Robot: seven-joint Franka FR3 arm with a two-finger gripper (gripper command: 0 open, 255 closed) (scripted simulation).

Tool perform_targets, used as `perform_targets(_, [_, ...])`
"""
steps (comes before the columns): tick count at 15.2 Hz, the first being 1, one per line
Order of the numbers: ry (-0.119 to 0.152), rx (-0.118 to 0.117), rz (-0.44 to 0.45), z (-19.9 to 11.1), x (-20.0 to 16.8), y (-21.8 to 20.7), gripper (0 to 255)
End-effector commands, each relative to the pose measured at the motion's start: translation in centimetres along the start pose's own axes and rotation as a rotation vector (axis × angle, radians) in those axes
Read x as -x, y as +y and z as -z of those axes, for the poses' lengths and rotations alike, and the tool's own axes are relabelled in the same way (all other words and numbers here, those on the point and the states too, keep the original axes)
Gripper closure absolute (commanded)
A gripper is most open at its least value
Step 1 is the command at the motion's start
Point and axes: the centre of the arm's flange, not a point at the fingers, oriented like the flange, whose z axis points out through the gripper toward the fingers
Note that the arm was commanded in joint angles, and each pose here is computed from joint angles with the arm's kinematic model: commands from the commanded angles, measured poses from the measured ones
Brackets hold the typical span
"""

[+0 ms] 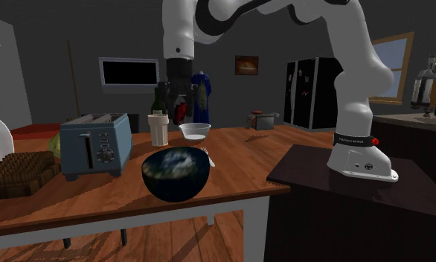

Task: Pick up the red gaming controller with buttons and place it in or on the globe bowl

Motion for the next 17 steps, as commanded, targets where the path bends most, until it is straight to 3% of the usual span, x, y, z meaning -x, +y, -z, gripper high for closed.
perform_targets(1, [0.0, 0.0, -0.001, -0.1, 1.4, -1.4, 255])
perform_targets(13, [0.0, 0.0, -0.001, -6.9, 1.2, -1.1, 255])
perform_targets(17, [0.0, 0.0, -0.001, -6.9, 1.2, -1.1, 255])
